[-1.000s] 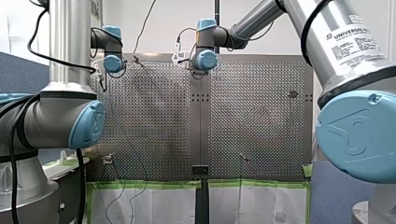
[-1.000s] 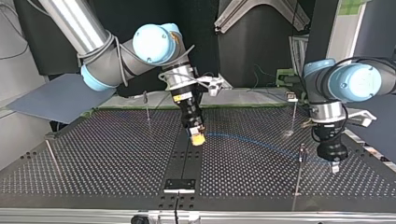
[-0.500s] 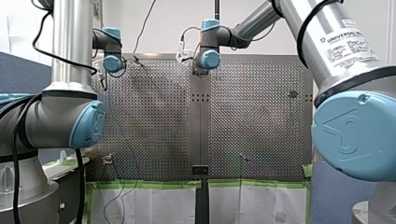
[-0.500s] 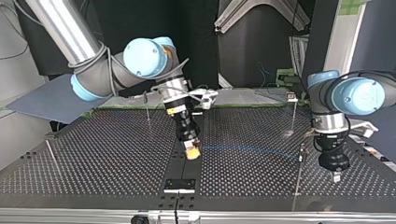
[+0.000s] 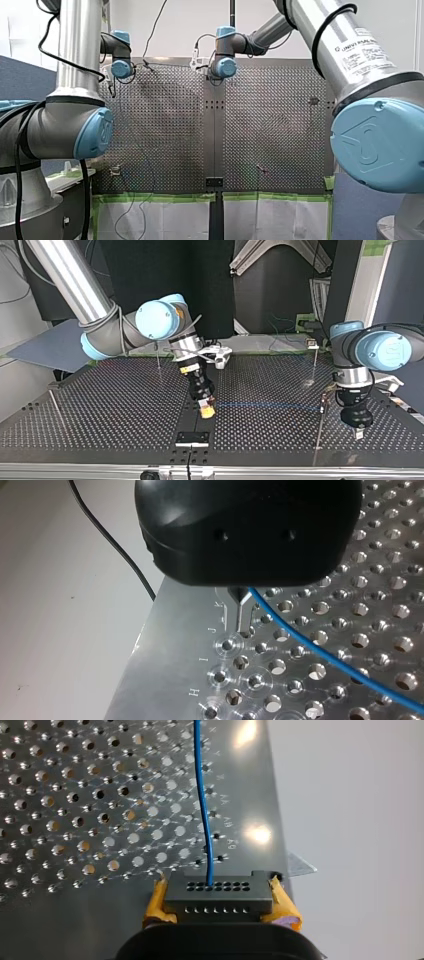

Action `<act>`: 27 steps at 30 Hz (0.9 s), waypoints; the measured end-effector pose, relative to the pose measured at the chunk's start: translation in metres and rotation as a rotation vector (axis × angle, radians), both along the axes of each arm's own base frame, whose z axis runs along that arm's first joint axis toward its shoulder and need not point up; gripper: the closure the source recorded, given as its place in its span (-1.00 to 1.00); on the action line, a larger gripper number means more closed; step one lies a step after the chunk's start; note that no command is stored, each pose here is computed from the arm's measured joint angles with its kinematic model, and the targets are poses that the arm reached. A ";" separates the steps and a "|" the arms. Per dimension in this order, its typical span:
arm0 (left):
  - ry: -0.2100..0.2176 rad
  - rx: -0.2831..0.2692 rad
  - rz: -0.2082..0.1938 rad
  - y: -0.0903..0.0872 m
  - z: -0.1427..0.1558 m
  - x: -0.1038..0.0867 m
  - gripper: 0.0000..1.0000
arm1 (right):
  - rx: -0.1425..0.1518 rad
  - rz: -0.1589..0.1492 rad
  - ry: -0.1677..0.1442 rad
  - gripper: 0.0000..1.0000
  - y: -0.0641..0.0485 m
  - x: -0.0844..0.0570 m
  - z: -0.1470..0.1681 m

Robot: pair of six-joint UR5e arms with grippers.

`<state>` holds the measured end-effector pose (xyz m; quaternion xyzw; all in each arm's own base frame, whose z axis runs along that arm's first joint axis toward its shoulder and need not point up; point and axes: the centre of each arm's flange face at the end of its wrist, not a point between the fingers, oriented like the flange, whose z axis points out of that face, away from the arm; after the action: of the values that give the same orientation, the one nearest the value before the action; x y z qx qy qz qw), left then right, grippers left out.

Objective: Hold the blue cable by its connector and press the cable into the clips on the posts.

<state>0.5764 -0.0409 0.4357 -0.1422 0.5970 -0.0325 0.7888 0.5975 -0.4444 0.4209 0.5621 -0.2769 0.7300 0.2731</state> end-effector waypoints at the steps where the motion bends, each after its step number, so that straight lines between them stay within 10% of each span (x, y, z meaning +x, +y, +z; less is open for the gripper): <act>1: 0.001 0.000 0.000 0.000 0.000 0.000 1.00 | 0.002 -0.002 -0.001 1.00 -0.003 0.000 0.000; 27: 0.005 0.002 -0.011 -0.002 -0.001 0.000 1.00 | 0.025 -0.006 0.013 1.00 -0.033 0.017 -0.003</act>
<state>0.5768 -0.0433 0.4344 -0.1379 0.5998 -0.0360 0.7874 0.6147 -0.4771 0.4177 0.5694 -0.2860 0.7218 0.2701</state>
